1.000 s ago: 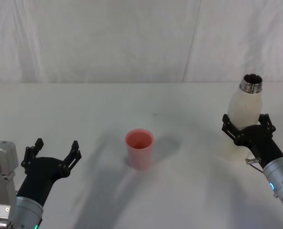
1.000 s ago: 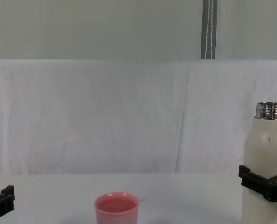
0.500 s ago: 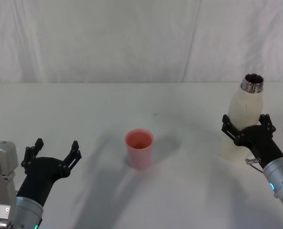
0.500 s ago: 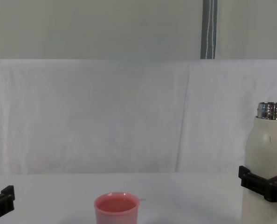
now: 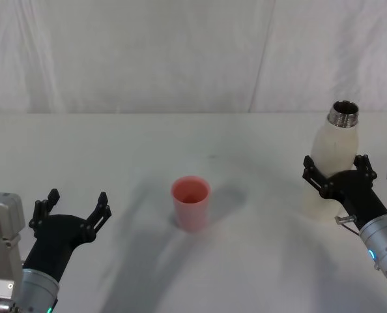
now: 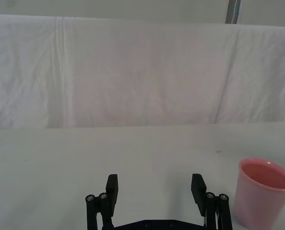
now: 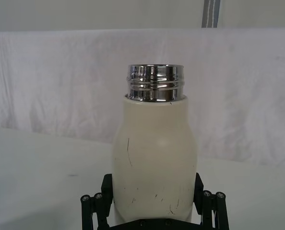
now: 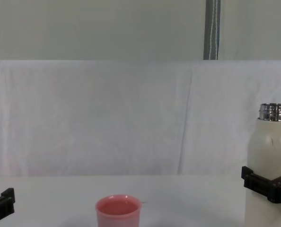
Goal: Grasp the thermos with one hand and pour water into the cup lid.
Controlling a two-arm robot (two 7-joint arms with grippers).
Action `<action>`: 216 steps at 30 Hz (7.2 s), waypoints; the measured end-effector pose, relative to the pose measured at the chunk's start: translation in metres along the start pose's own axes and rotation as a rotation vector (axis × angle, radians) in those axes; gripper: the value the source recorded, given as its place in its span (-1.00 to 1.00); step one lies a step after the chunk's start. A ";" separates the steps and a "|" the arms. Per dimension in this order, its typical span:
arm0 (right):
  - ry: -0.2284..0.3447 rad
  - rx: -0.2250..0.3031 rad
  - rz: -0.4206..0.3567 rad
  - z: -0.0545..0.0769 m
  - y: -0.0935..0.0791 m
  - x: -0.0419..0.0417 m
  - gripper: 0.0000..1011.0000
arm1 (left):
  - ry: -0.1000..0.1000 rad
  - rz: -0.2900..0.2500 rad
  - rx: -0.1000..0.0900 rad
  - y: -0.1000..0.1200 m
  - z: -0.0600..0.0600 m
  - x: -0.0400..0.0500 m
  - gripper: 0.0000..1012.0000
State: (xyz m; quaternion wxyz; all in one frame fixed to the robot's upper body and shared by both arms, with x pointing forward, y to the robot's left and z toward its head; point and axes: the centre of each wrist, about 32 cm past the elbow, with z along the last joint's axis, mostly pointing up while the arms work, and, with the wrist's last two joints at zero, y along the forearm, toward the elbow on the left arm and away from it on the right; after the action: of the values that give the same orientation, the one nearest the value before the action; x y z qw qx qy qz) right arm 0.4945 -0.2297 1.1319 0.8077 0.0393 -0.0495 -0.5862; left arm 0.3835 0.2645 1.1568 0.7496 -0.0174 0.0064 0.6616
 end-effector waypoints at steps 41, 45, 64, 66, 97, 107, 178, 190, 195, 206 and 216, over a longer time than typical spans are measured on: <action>-0.029 0.020 -0.008 0.009 -0.002 0.0009 0.98 | 0.000 0.000 0.000 0.000 0.000 0.0000 0.98; -0.034 0.025 -0.009 0.011 -0.001 0.0016 0.98 | 0.000 0.000 0.000 0.000 0.000 0.0000 0.98; -0.019 0.036 -0.014 0.013 -0.001 0.0007 0.98 | 0.000 0.000 0.000 0.000 0.000 0.0000 0.98; -0.015 0.035 -0.014 0.012 -0.001 0.0001 0.98 | 0.000 0.000 0.000 0.000 0.000 0.0000 0.98; 0.013 0.008 -0.001 0.004 -0.012 -0.0095 0.98 | 0.000 0.000 0.000 0.000 0.000 0.0000 0.98; 0.019 0.000 -0.004 0.003 -0.016 -0.0132 0.98 | 0.000 0.000 0.000 0.000 0.000 0.0000 0.98; 0.005 -0.028 -0.031 0.008 -0.068 -0.0339 0.98 | 0.000 0.000 0.000 0.000 0.000 0.0000 0.98; -0.004 -0.034 0.004 0.007 -0.073 -0.0434 0.98 | 0.000 0.000 0.000 0.000 0.000 0.0000 0.98; -0.003 -0.035 0.018 0.007 -0.073 -0.0477 0.98 | 0.000 0.000 0.000 0.000 0.000 0.0000 0.98; 0.000 -0.032 0.034 0.008 -0.069 -0.0536 0.98 | 0.000 0.000 0.000 0.000 0.000 0.0000 0.98; 0.000 -0.033 0.033 0.007 -0.070 -0.0532 0.98 | 0.000 0.000 0.000 0.000 0.000 0.0000 0.98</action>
State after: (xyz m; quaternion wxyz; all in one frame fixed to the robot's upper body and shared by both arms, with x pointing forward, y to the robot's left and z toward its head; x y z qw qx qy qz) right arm 0.4113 -0.2008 1.1291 0.8179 0.0249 -0.0405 -0.5734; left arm 0.3835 0.2645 1.1568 0.7496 -0.0174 0.0064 0.6616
